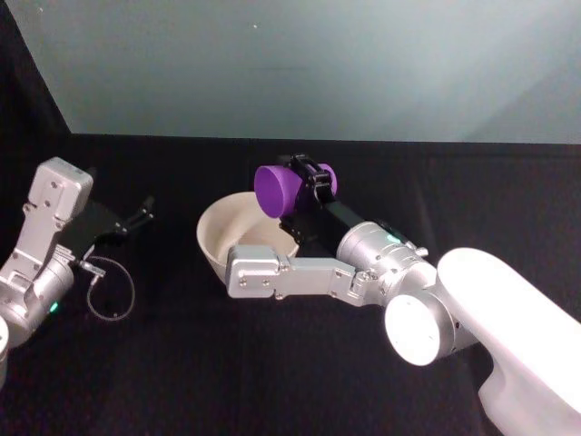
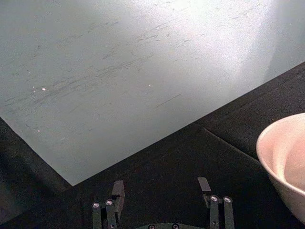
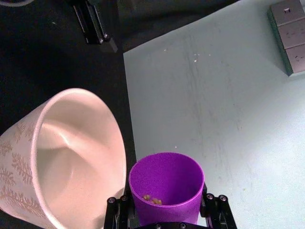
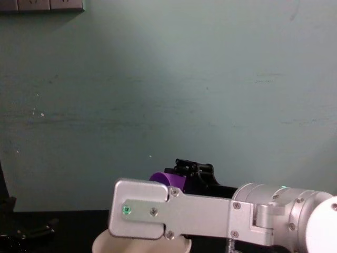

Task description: Pick up the cup and pour the mung beans from the cup into the bowl.

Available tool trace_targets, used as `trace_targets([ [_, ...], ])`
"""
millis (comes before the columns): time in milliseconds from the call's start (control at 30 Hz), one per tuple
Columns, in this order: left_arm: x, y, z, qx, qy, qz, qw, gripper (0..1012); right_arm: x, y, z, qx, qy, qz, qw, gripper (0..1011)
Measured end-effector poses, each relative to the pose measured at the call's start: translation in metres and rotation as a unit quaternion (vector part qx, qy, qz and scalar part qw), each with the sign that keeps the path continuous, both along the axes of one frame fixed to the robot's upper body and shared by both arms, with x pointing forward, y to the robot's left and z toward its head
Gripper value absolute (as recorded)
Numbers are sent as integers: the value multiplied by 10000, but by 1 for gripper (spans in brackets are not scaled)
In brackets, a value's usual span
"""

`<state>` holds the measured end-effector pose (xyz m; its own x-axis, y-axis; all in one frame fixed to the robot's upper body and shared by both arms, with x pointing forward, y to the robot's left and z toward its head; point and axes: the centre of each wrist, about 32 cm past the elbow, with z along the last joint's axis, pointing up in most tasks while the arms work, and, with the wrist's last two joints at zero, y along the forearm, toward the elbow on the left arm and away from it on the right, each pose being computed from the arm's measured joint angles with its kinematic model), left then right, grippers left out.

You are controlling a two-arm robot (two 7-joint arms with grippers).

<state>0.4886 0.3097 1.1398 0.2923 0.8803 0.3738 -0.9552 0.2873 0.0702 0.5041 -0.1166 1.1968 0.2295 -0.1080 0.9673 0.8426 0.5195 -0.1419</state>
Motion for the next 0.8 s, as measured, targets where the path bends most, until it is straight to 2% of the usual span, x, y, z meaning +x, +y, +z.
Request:
trace_targets([
  [467,0,0,0,0,0,0,10000,1000,-44,37,14,-436,-245,85,9987,735],
  [800,0,0,0,0,0,0,10000,1000,-85,76,3,-850,-397,113,9955,735],
])
